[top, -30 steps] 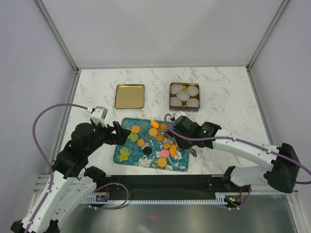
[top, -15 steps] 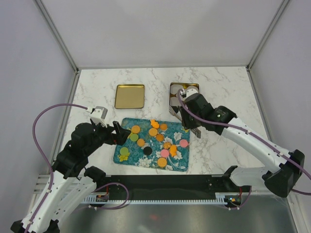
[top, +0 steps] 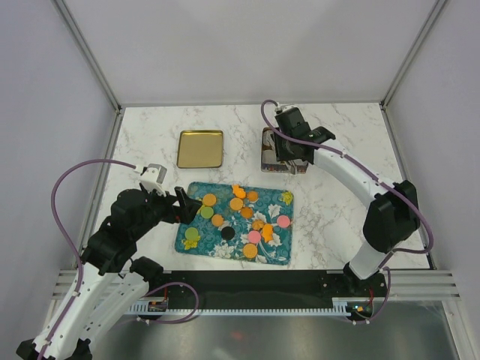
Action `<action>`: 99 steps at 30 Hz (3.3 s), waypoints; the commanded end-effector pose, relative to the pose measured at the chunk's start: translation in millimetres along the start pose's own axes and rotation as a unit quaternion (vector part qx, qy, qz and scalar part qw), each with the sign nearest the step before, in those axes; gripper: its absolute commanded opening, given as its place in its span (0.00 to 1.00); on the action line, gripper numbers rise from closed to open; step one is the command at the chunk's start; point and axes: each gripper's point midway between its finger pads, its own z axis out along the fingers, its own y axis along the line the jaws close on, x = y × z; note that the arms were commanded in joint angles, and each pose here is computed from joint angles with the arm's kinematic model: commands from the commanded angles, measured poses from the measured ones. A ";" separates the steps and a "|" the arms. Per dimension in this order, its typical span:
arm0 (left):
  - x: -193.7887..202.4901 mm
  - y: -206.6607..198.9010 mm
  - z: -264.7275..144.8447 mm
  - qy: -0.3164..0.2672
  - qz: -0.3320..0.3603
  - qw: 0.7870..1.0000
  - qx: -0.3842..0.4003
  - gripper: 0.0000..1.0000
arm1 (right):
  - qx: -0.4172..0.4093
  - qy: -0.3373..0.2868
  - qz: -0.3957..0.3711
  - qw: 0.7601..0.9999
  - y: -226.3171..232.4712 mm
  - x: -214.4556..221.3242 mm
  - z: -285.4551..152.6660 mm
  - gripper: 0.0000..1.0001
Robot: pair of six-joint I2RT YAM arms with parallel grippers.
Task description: Pack the cookies
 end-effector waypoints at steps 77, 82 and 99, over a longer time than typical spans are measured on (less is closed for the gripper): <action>-1.5 -0.7 3.9 0.001 0.013 1.000 0.000 1.00 | -0.142 0.005 -0.078 0.987 100.1 106.3 -71.0 0.54; -1.9 -0.3 4.2 0.001 0.013 1.000 -0.001 1.00 | -0.140 0.009 -0.102 0.985 112.4 115.7 -69.4 0.55; -2.0 -0.1 3.6 -0.001 0.013 1.000 -0.001 1.00 | -0.113 0.025 -0.137 0.984 124.3 119.2 -44.2 0.54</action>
